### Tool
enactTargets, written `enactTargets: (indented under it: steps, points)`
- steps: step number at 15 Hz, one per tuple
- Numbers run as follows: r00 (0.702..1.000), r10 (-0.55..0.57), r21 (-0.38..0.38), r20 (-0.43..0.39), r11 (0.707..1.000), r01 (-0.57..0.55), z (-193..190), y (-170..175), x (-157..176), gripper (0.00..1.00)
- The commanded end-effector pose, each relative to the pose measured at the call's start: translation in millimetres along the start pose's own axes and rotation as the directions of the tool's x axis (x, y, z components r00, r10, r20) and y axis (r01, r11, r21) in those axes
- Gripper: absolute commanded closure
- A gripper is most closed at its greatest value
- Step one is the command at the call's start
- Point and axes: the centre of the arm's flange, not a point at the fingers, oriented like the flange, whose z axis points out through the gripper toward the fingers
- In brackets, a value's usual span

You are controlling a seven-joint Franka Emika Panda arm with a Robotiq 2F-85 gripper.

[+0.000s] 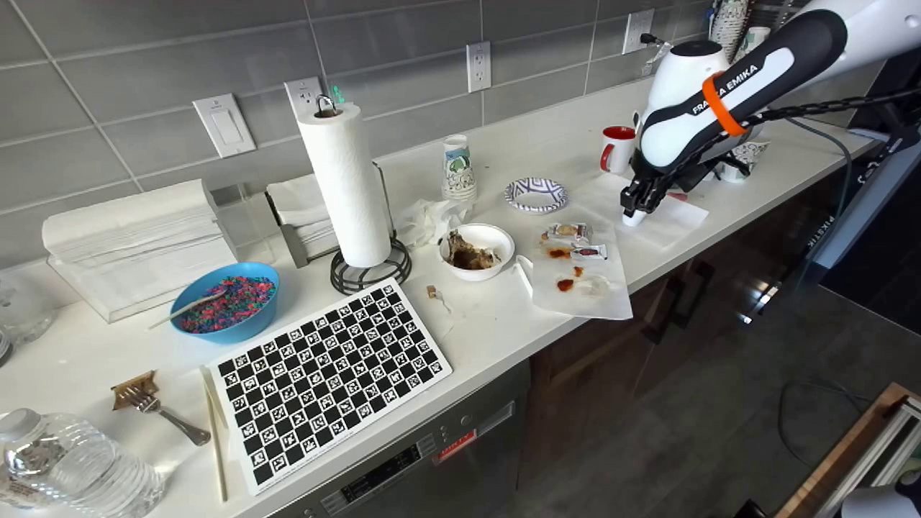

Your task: Place the small white container to the left of the mug in the bin beneath the counter

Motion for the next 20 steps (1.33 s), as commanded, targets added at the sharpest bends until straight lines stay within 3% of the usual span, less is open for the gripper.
enactTargets:
  steps: [1, 2, 7, 11, 16, 20]
  points:
    - [1.000, -0.004, -0.012, -0.012, 1.000, 0.004, -2, 7, 1, 0.92]
    - [1.000, -0.003, -0.015, -0.014, 1.000, 0.002, -3, 8, 1, 0.98]
    - [1.000, 0.016, -0.027, -0.019, 0.999, -0.016, -14, 13, -1, 0.95]
    - [0.998, -0.012, -0.062, -0.054, 0.998, 0.009, -64, 4, -13, 0.95]
    - [0.992, -0.043, -0.057, -0.115, 0.998, 0.037, -133, -18, -67, 0.95]
    - [0.987, -0.094, 0.024, -0.129, 0.995, 0.098, -149, -41, -111, 0.95]
